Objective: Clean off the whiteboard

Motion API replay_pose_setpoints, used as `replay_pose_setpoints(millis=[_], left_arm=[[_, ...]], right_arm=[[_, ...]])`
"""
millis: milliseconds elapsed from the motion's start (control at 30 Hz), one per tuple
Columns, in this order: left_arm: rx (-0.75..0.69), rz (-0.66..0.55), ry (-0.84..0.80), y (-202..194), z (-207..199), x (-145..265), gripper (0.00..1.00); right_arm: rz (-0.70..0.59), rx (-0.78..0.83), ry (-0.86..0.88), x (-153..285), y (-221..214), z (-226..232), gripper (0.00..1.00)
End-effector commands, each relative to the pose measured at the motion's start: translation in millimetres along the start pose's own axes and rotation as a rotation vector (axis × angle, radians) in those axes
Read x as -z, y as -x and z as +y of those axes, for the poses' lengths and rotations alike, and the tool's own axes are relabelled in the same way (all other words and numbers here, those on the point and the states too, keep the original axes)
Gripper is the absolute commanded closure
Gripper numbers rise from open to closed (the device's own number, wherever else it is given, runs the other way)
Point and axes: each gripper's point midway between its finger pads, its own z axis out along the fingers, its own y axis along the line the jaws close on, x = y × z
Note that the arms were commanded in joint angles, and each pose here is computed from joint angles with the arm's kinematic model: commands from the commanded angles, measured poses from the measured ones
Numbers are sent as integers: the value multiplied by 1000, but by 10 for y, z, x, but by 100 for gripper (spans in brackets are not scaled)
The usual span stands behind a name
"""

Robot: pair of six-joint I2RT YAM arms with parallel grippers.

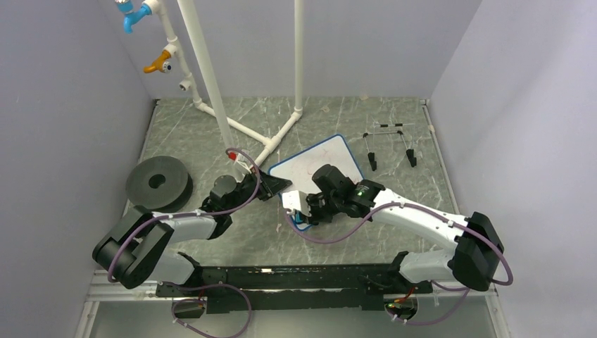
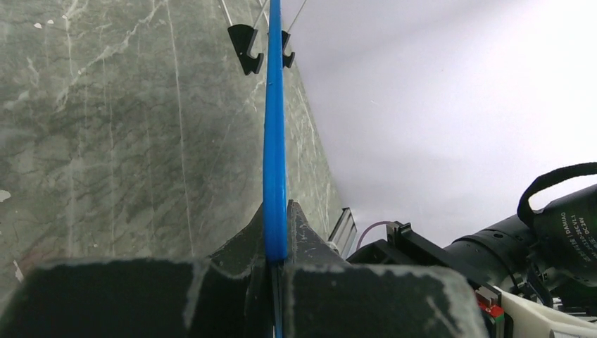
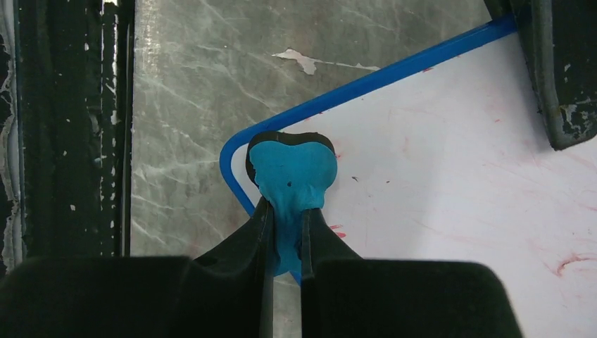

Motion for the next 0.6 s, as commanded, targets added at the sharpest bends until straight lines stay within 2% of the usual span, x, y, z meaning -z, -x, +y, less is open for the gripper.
replay_pose_setpoints(millis=[0, 133, 200, 333, 567], left_arm=[[-30, -147, -292, 425, -874, 95, 100], [-26, -136, -308, 406, -902, 107, 100], [-25, -137, -320, 411, -927, 117, 100], [-33, -143, -324, 424, -942, 119, 100], [-30, -136, -329, 425, -943, 77, 100]], right_arm=[[-26, -57, -60, 62, 46, -208, 100], [-11, -200, -252, 302, -236, -750, 100], [3, -217, -280, 350, -331, -805, 100], [-4, -190, -199, 297, -330, -602, 100], [-74, -30, 22, 53, 221, -79, 100]])
